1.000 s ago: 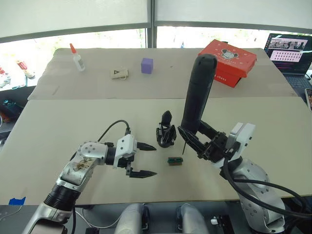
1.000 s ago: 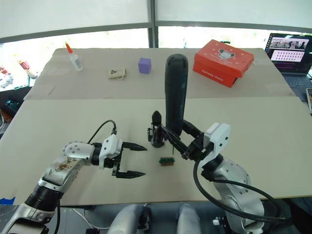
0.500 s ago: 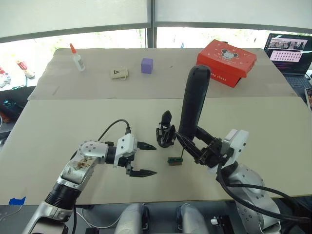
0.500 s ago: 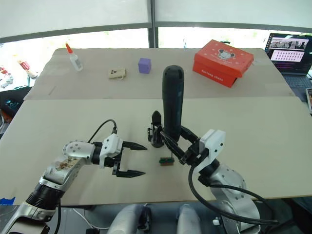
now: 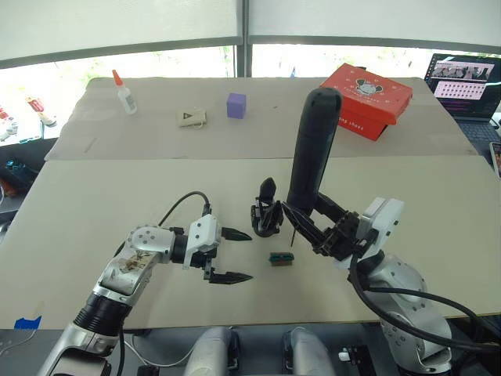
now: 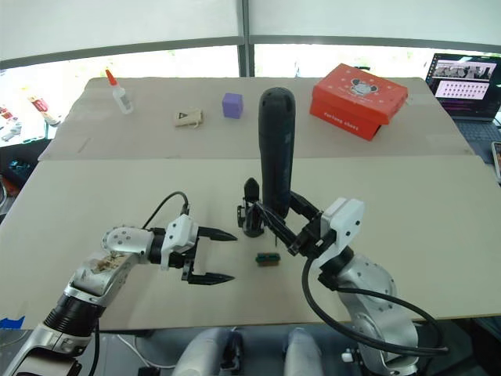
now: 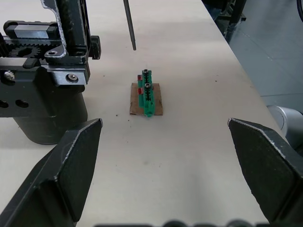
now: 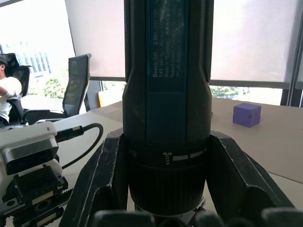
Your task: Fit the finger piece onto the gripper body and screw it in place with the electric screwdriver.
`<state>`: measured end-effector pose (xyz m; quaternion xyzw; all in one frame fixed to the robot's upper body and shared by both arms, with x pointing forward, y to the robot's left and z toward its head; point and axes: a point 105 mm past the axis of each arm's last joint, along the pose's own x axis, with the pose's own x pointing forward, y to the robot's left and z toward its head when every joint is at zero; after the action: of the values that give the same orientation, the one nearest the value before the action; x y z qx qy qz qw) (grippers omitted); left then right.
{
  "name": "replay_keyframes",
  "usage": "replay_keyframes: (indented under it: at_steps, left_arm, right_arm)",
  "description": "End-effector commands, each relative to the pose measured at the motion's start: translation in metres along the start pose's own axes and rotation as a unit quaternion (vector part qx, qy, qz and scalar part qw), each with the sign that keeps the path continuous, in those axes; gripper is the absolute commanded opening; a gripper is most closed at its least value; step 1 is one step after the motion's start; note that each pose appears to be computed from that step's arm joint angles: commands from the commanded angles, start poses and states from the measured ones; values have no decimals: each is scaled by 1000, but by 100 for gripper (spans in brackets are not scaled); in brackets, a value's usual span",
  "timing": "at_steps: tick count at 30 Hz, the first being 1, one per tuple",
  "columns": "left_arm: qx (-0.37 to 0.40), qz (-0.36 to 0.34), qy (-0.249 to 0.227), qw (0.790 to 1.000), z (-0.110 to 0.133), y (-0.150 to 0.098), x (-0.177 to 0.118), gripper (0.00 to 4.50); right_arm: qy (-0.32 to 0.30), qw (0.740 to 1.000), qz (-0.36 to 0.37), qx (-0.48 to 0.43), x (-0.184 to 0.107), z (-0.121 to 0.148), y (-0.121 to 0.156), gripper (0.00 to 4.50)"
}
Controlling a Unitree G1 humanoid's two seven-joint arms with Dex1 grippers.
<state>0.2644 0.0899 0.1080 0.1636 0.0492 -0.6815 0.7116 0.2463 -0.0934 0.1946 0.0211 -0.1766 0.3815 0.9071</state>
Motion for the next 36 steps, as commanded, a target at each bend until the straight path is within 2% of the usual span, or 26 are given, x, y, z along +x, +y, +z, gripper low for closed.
replay_keyframes:
  at_steps: [1, 36]
  left_arm:
    - [18, -3, -5, 1000, 6, 2, 1, 450]
    - [23, 2, -4, 1000, 6, 1, 2, 450]
  right_arm:
    - [-28, 999, 9, -13, 0, 13, 4, 189]
    - [-25, 999, 22, -16, -11, 1, 0, 189]
